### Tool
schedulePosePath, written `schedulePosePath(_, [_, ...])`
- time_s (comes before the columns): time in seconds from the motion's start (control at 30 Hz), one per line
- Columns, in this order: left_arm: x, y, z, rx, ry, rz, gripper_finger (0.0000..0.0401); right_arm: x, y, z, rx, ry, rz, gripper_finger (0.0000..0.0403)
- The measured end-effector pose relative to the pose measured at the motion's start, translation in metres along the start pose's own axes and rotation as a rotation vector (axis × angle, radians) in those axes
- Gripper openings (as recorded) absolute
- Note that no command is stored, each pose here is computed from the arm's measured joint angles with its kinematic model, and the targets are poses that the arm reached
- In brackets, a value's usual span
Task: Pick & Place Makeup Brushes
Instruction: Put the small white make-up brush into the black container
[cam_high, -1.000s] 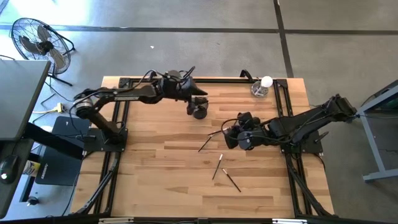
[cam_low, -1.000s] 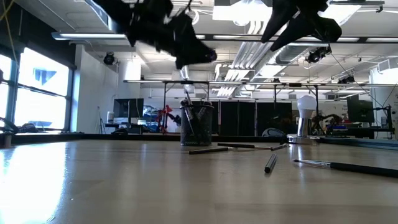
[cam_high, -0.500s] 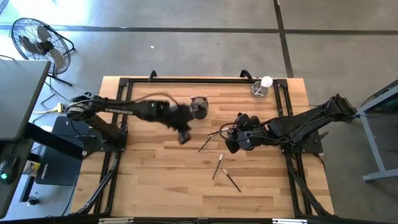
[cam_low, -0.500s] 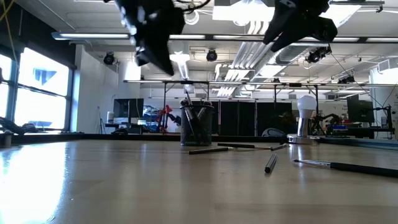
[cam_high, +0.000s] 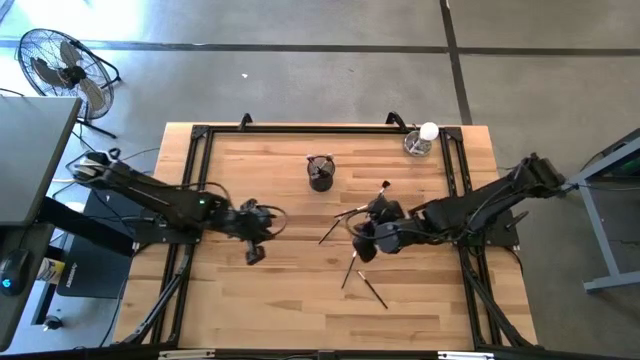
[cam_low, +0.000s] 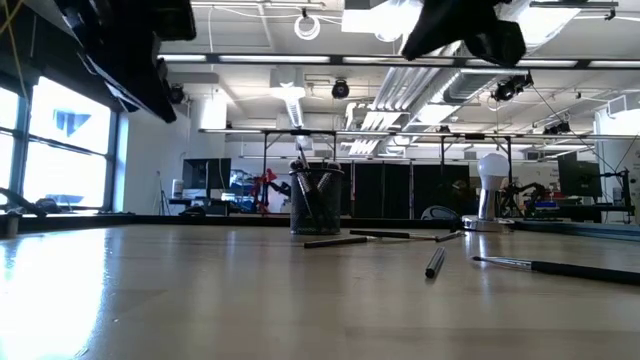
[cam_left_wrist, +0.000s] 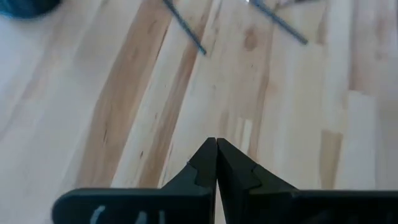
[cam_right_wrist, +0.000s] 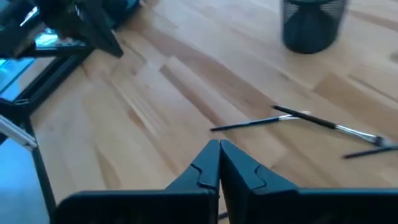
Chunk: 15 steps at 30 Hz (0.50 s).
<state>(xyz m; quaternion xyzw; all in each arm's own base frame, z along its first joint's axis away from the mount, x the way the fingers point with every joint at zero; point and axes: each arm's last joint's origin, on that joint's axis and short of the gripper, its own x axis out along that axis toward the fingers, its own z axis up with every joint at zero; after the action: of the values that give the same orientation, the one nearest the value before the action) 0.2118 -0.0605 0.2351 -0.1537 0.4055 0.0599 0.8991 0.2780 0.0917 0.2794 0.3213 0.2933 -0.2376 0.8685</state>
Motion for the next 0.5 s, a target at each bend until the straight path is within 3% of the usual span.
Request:
schedulePosePath(0.1, [-0.020,0.005,-0.007,0.003,-0.035,0.020,0.0000,0.011,0.020,0.003,-0.009,0.063,-0.018,0.0003])
schedulePosePath(0.3, [-0.047,0.015,-0.012,0.015,-0.076,0.029,0.0000,0.039,0.046,-0.006,0.004,0.312,-0.242,0.0001])
schedulePosePath(0.5, [-0.058,0.022,-0.018,0.054,-0.051,0.033,0.0000,0.063,0.065,-0.032,0.072,0.526,-0.415,0.0001])
